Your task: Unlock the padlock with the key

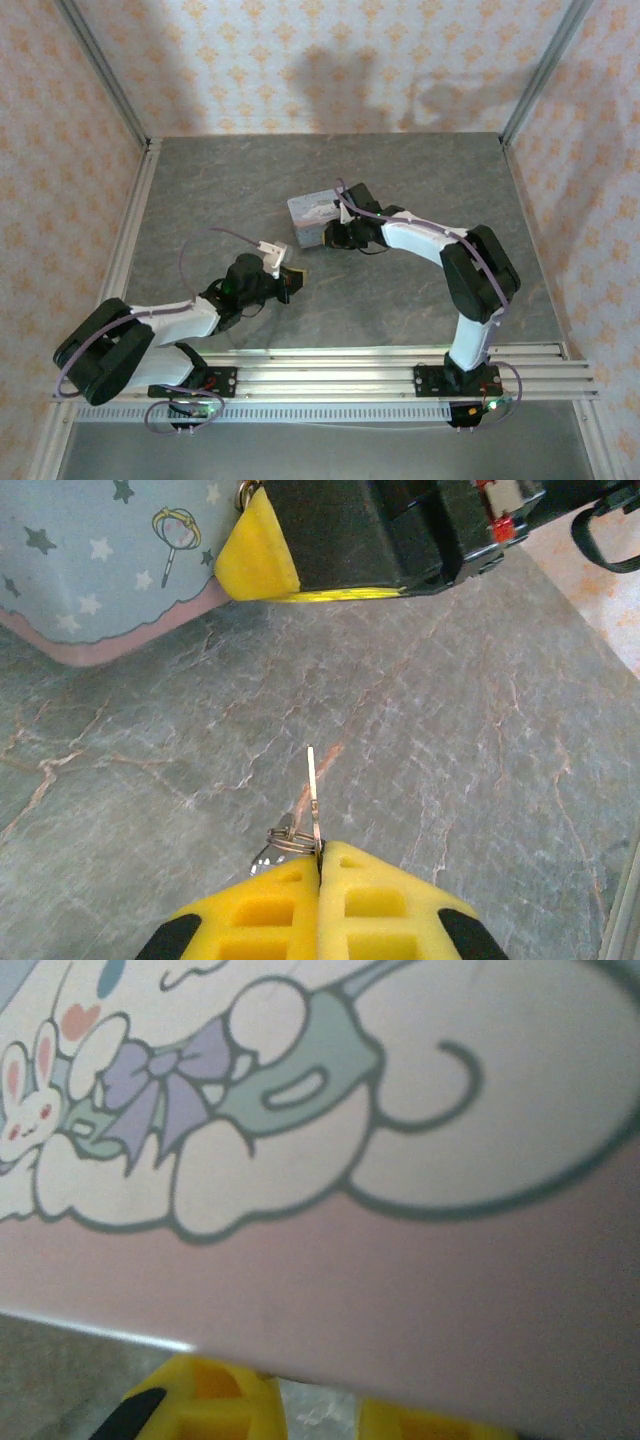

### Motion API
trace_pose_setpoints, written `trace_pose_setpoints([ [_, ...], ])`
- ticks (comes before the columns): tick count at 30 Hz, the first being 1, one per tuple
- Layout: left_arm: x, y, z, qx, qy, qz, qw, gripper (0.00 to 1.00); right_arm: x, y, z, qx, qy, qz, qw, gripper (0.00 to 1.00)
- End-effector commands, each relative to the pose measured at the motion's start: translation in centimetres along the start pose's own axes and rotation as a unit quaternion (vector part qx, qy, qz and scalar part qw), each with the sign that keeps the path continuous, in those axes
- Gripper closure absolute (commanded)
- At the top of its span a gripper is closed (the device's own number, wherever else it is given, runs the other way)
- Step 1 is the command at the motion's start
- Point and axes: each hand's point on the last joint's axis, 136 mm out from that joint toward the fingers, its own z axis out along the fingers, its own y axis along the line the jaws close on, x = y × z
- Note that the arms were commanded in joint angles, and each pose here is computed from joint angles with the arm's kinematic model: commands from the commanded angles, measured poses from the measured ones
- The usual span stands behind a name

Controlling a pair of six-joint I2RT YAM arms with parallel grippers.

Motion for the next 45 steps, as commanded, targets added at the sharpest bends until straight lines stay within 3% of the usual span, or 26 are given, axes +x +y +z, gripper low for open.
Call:
trace_pose_setpoints([
  [1, -1.6, -1.5, 0.4, 0.039, -0.042, 0.007, 0.998, 1.0, -1.6, 2.9, -2.8, -0.042, -0.01, 0.019, 0.999, 1.0],
  [20, -4.0, -1.6, 0.6, 0.097, -0.071, -0.001, 0.993, 1.0, -2.4, 6.0, -6.5, -0.089, 0.018, 0.057, 0.994, 1.0],
  [33, -6.9, -1.2, 1.7, 0.16, -0.07, -0.007, 0.985, 1.0, -3.0, 6.5, -7.2, -0.113, 0.023, 0.086, 0.99, 1.0],
  [45, -7.0, -0.5, 3.1, 0.201, -0.044, -0.01, 0.979, 1.0, -2.8, 6.2, -7.7, -0.121, 0.041, 0.086, 0.988, 1.0],
])
